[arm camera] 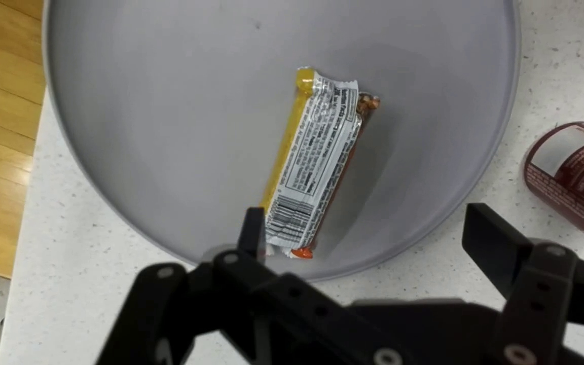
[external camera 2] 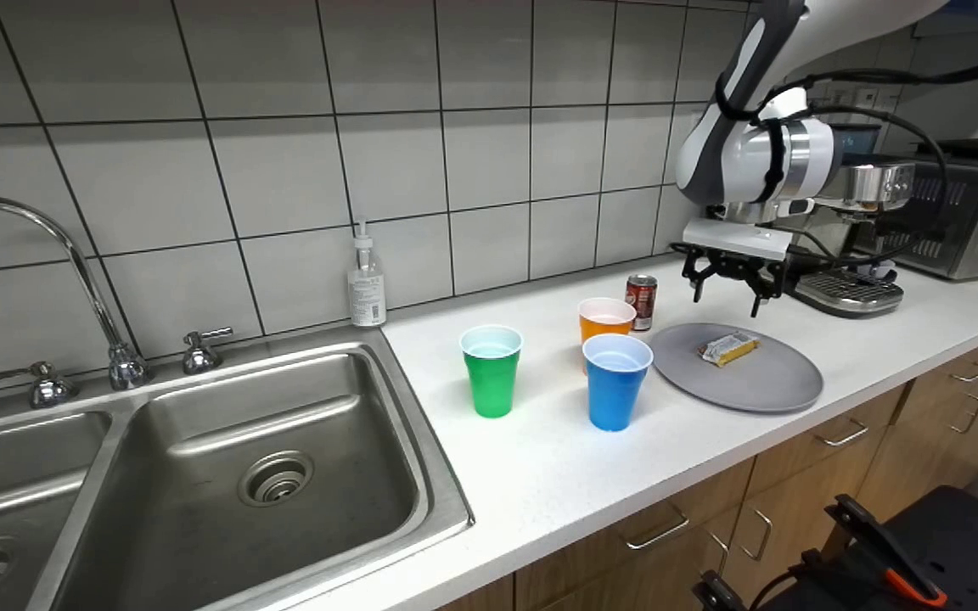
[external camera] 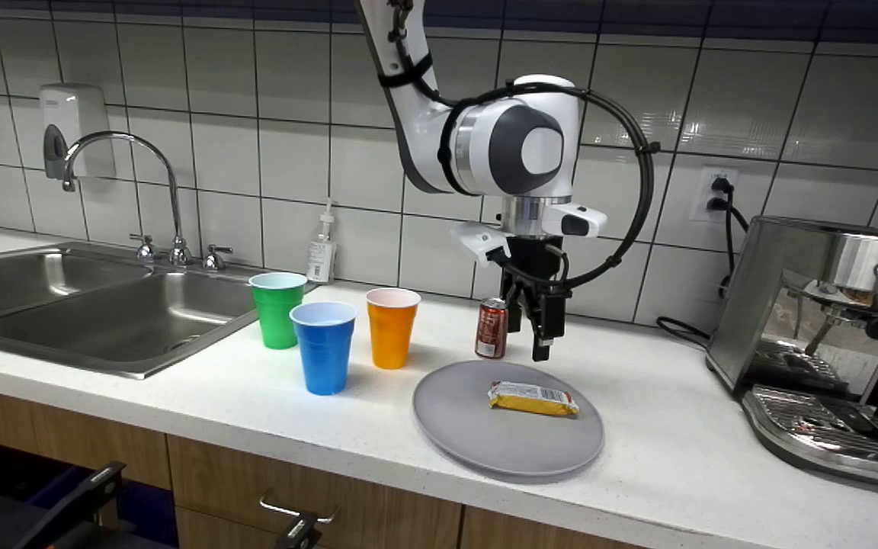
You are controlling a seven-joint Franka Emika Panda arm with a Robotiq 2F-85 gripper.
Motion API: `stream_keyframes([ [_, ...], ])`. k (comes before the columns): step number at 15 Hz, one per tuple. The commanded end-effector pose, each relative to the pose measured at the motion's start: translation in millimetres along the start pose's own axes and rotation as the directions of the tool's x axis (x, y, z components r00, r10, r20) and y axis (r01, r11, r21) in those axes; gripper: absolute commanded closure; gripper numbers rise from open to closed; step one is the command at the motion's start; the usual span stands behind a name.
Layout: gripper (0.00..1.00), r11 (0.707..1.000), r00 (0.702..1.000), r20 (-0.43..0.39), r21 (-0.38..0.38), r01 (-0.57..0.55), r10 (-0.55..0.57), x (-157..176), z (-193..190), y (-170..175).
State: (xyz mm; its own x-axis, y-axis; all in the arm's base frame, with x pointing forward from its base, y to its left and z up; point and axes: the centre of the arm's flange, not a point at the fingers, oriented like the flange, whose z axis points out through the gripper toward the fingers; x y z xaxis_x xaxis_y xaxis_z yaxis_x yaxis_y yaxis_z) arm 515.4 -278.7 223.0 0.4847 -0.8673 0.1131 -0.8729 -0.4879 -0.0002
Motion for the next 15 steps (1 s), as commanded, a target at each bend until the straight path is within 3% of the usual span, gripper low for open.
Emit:
stream_keyframes([
  [1,0.0,0.998,0.997,0.036,-0.001,-0.066,0.066,4,10,-3],
  [15,0.0,0.979,0.977,0.056,-0.018,-0.203,0.204,20,48,-11],
])
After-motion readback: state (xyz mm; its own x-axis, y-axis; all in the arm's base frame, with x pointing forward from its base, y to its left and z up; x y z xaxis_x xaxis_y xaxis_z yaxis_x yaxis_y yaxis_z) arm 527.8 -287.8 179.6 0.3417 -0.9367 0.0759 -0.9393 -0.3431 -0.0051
